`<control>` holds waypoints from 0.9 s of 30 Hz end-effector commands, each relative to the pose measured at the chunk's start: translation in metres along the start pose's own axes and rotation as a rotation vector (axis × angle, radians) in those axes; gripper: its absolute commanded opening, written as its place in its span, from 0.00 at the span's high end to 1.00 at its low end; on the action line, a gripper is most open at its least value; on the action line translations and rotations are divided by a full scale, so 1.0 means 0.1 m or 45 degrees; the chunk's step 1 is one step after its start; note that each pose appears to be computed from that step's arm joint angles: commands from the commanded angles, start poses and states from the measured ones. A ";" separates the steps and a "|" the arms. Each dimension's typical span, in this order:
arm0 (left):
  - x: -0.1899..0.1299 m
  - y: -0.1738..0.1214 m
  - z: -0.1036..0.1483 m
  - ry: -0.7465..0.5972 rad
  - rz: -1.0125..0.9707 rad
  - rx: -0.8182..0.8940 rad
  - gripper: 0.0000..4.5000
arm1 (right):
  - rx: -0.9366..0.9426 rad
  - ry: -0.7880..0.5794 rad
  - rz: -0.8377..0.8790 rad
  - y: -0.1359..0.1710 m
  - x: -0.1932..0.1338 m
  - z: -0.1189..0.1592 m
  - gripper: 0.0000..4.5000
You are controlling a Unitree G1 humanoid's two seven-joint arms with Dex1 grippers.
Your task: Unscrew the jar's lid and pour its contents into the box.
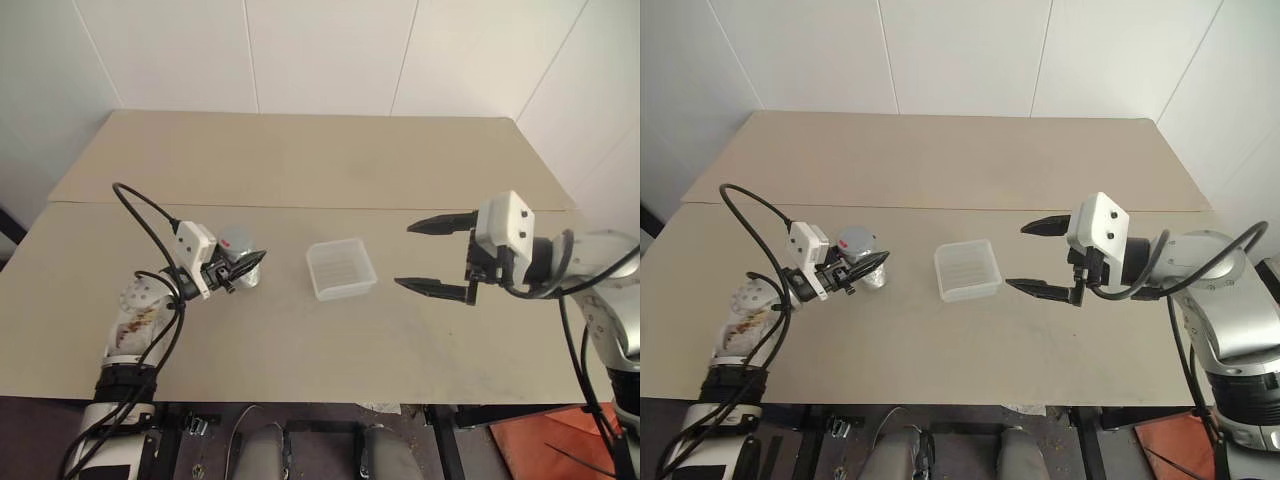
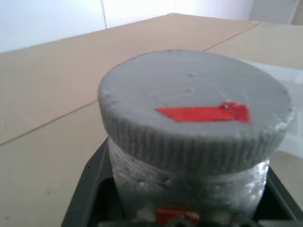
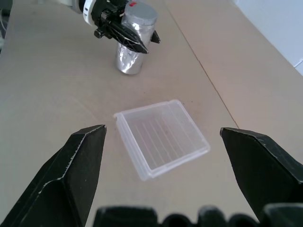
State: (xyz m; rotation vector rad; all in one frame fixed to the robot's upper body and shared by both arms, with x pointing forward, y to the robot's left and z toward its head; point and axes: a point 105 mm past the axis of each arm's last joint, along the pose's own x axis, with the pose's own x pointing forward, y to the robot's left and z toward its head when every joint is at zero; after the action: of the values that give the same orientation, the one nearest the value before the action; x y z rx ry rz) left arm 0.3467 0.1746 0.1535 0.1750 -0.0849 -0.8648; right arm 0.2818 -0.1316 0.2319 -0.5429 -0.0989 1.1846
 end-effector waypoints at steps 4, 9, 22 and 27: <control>0.19 -0.36 0.67 -0.134 -0.446 0.048 0.56 | 0.063 -0.252 0.076 -0.04 0.43 0.52 0.00; 0.34 -0.46 0.83 -0.105 -0.688 0.045 0.56 | 0.226 -0.276 0.056 -0.14 0.79 0.73 0.00; 0.57 -0.48 0.90 -0.110 -0.838 0.130 0.56 | 0.374 -0.226 0.024 -0.14 1.11 0.81 0.00; 0.58 -0.48 0.91 -0.117 -0.840 0.143 0.56 | 0.384 -0.217 0.045 -0.13 1.14 0.78 0.08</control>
State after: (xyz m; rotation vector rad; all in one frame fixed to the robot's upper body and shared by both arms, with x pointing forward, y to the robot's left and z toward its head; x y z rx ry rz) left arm 0.3362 0.0906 0.2177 0.2339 -0.0999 -1.5211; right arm 0.3139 -0.0082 0.2687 -0.1527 -0.0069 1.2380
